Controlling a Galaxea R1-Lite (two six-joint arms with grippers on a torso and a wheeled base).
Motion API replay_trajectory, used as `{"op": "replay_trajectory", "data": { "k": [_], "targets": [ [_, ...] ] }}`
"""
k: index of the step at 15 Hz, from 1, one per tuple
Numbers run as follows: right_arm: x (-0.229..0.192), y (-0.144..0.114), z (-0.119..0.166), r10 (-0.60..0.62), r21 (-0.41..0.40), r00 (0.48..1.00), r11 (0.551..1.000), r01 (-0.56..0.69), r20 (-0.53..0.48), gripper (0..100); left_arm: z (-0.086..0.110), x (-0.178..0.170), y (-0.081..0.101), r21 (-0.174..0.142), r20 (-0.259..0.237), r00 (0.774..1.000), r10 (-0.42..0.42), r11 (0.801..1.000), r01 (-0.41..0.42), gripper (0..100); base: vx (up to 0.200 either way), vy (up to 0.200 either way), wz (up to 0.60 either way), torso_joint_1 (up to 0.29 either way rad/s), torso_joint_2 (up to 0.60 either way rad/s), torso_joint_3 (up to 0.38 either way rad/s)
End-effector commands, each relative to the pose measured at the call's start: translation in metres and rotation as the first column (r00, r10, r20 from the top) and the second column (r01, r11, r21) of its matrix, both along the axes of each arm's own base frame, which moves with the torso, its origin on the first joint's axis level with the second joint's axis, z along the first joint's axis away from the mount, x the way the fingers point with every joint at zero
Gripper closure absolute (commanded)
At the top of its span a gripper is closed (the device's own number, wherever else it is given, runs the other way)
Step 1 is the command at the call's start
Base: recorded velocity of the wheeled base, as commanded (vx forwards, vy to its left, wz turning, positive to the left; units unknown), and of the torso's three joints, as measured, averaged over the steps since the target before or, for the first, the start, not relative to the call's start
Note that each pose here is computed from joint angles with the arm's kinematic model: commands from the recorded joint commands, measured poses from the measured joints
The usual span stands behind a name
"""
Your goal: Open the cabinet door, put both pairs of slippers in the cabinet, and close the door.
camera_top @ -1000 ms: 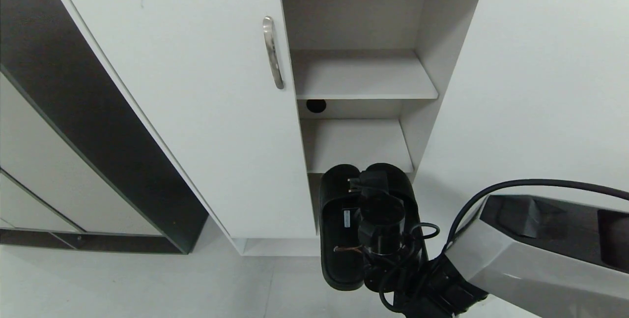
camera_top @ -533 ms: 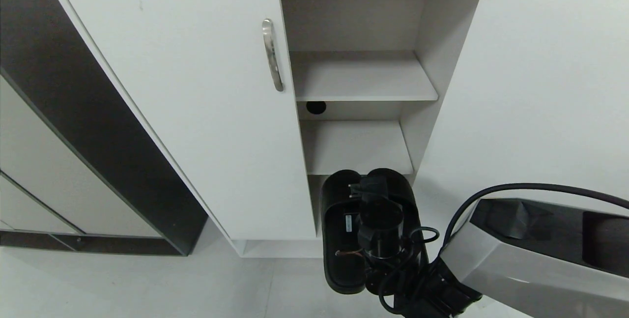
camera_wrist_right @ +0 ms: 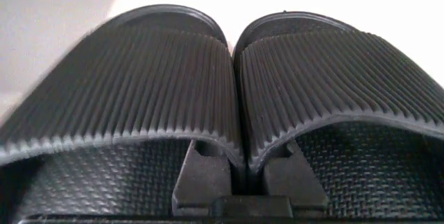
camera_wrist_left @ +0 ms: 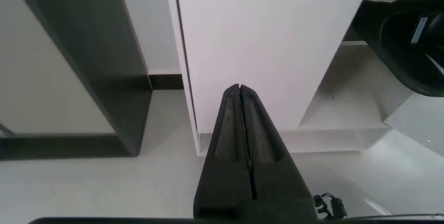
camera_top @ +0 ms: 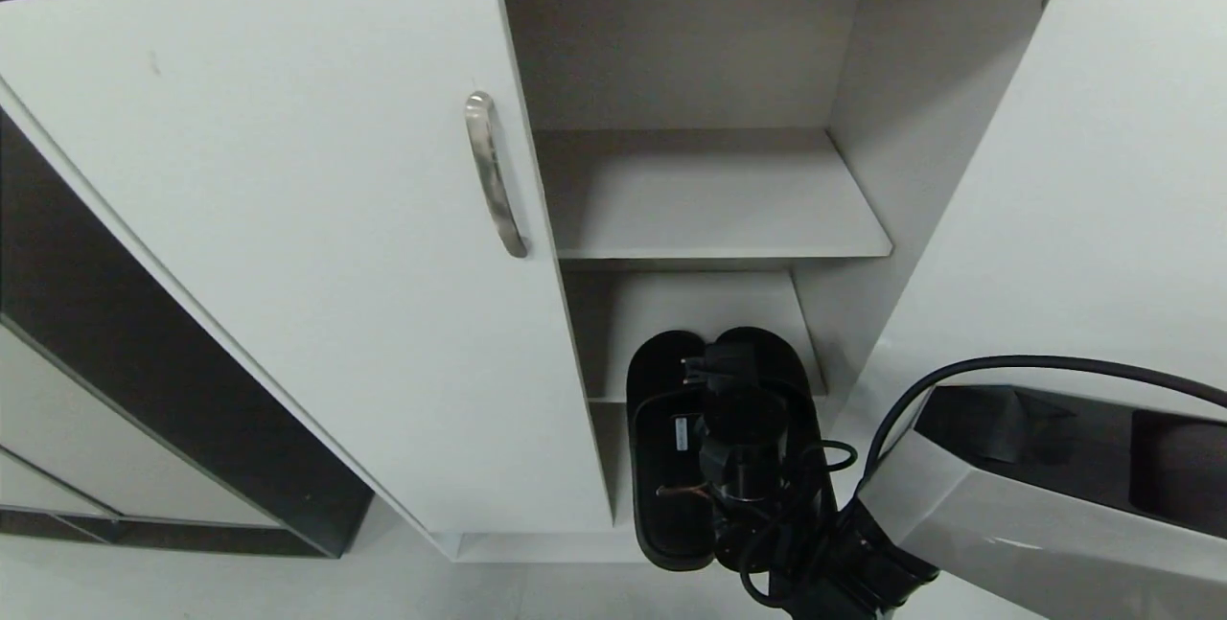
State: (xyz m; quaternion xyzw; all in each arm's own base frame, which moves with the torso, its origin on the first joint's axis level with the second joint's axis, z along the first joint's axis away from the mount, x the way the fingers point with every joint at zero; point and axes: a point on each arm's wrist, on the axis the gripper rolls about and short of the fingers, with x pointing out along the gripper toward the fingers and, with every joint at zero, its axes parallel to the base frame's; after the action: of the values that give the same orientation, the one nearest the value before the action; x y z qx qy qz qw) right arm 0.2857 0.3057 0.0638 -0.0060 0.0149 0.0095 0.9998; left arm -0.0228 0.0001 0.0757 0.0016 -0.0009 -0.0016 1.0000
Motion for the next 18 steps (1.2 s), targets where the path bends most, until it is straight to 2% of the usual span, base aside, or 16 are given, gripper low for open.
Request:
{"op": "replay_trajectory", "data": {
  "k": [1, 2, 7, 12, 18],
  "targets": [
    [0.002, -0.001, -0.003, 0.004, 0.002, 1.0, 1.0, -0.004, 0.0, 100, 0.0, 0.0, 0.0, 0.0, -0.002, 1.0, 0.0, 1.0, 0.0, 100, 0.2, 0.0, 0.0, 0.002, 0.01, 0.007],
    [0.002, -0.001, -0.002, 0.011, 0.011, 1.0, 1.0, -0.011, 0.008, 100, 0.0, 0.0, 0.0, 0.0, -0.002, 1.0, 0.0, 1.0, 0.0, 100, 0.2, 0.0, 0.0, 0.017, 0.0, -0.012],
    [0.013, 0.002, -0.007, 0.027, 0.016, 1.0, 1.0, -0.027, 0.016, 100, 0.0, 0.0, 0.0, 0.0, -0.002, 1.0, 0.0, 1.0, 0.0, 100, 0.0, 0.0, 0.0, 0.0, 0.0, 0.0],
    [0.066, -0.005, -0.022, -0.018, 0.017, 0.999, 1.0, 0.017, 0.037, 100, 0.0, 0.0, 0.0, -0.002, -0.002, 1.0, 0.0, 1.0, 0.0, 100, 0.0, 0.0, 0.0, 0.0, 0.0, 0.0],
    [0.096, 0.006, 0.013, -0.031, 0.035, 0.998, 0.999, 0.029, 0.058, 100, 0.0, 0.0, 0.0, -0.002, -0.002, 1.0, 0.0, 1.0, 0.0, 100, 0.0, 0.0, 0.0, 0.0, 0.0, 0.0]
  ]
}}
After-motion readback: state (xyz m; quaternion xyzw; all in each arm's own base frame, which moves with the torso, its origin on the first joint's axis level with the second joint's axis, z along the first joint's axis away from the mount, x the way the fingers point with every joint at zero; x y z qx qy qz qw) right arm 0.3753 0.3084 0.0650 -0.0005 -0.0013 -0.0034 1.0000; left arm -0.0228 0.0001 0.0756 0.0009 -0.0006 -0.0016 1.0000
